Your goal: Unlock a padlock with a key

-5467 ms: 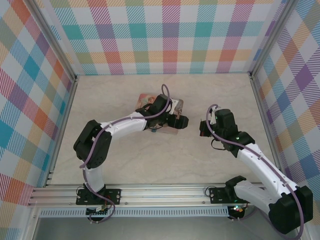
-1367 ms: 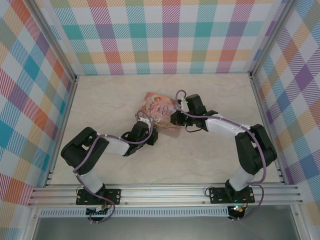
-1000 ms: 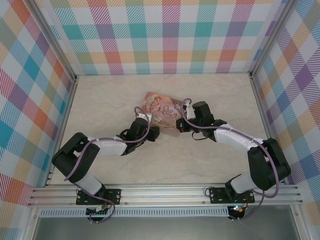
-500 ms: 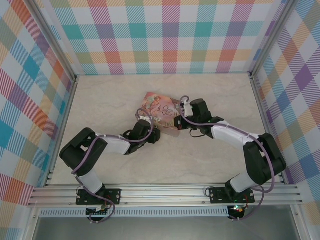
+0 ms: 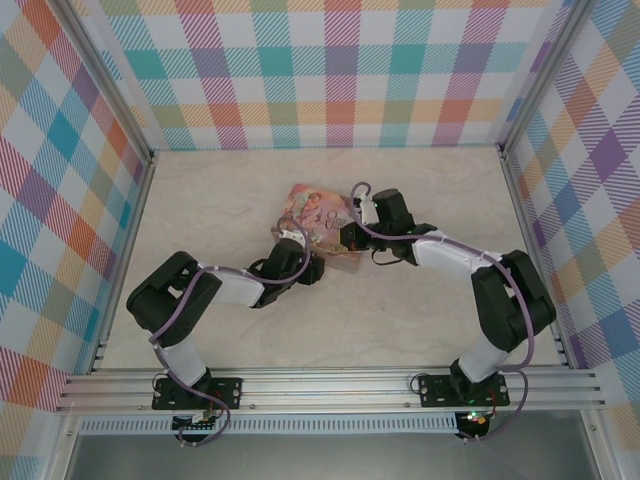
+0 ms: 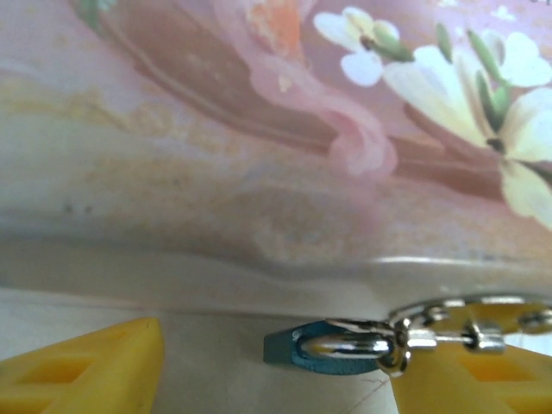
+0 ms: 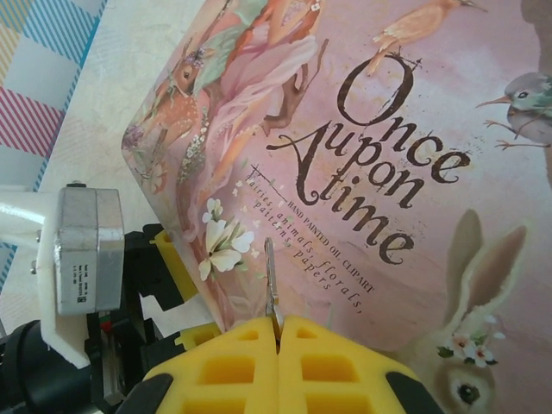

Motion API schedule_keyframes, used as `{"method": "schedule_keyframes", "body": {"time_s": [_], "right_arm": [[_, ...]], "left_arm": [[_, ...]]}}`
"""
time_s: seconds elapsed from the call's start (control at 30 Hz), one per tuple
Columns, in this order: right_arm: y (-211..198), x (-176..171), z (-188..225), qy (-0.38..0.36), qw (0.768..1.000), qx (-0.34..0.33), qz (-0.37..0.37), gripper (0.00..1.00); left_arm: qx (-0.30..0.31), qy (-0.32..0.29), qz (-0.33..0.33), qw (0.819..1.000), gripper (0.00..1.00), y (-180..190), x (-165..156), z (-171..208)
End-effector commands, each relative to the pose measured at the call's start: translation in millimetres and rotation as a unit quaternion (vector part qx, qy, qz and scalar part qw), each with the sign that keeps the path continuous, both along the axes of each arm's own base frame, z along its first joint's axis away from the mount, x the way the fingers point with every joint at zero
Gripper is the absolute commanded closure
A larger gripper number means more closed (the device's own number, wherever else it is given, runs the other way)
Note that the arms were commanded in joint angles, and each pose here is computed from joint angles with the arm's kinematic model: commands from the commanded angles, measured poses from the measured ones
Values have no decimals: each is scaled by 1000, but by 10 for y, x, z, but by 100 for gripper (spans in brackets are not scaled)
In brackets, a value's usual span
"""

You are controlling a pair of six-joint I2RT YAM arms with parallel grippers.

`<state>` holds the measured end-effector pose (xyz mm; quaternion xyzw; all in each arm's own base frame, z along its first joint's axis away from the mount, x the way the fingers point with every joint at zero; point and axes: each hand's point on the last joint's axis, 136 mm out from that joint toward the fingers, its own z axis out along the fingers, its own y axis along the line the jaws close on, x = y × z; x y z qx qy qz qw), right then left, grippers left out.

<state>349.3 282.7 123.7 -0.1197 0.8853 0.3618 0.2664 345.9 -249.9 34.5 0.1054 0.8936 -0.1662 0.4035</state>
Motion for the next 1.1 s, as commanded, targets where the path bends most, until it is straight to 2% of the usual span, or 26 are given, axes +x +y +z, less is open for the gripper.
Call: {"method": "schedule_keyframes", "body": {"time_s": [0.0,0.43,0.8,1.07], "right_arm": [[55,30,-7,5,1000,-2,5,100],[27,-38,-193,37,999,-15,5,100],[22,-50,-165,33,999,-12,4,100],[-28,-36,35,-8,1000,-8,-2,100]], "left_arm": [[4,-37,-6,999,33,-68,122,127],[-8,-46,-19,999,41,-175,185,134],[-16,-44,-22,999,57,-196,170,153],[-24,-42,-15,999,66,-176,153,227]]}}
